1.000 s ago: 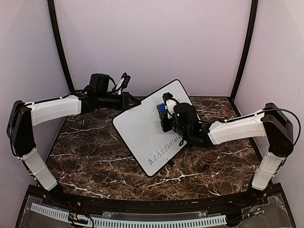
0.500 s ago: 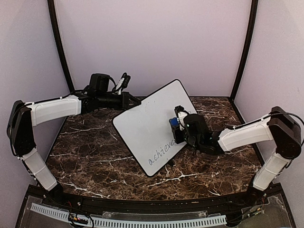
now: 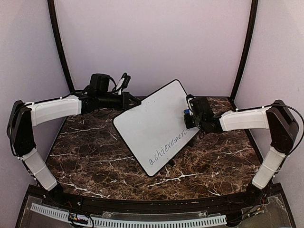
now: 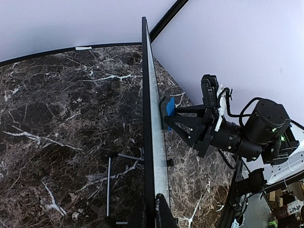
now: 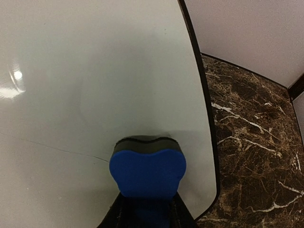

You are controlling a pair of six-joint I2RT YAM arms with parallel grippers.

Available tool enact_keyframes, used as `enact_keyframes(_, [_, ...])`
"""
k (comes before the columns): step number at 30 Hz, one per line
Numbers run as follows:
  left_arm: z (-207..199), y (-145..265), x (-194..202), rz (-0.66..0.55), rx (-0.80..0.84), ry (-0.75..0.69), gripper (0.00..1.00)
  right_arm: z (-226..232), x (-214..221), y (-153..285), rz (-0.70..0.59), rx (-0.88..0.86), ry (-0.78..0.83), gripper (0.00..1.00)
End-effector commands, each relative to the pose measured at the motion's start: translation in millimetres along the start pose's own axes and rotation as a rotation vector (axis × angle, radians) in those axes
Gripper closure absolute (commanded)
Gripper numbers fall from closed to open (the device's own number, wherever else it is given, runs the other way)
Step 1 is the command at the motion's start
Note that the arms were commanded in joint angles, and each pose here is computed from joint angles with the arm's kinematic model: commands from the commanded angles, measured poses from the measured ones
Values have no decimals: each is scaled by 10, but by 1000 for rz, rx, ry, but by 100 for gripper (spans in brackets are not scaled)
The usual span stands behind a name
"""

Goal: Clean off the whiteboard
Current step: Erase the whiteboard at the center of the board.

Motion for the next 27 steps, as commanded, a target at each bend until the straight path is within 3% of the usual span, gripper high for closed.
enact_keyframes(1, [-278, -120, 202, 89, 125, -53, 100, -58, 129, -131, 89, 24, 71, 76])
enact_keyframes(10, [-260, -141, 221, 95, 121, -47, 100, 167, 198, -41, 62, -86, 88, 76])
enact_keyframes(27, [-248, -156, 236, 99, 114, -46, 100, 925, 597, 601, -19, -247, 155, 76])
Point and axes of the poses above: each gripper's point midway between its finger pads, its own y axis back along the fingers, its own z axis along the line the jaws close on, x = y × z, the point moved 8 cm from there along y, back along the fingers, and after that the axes turned 10 degrees about -y, right-handed, at the moved point
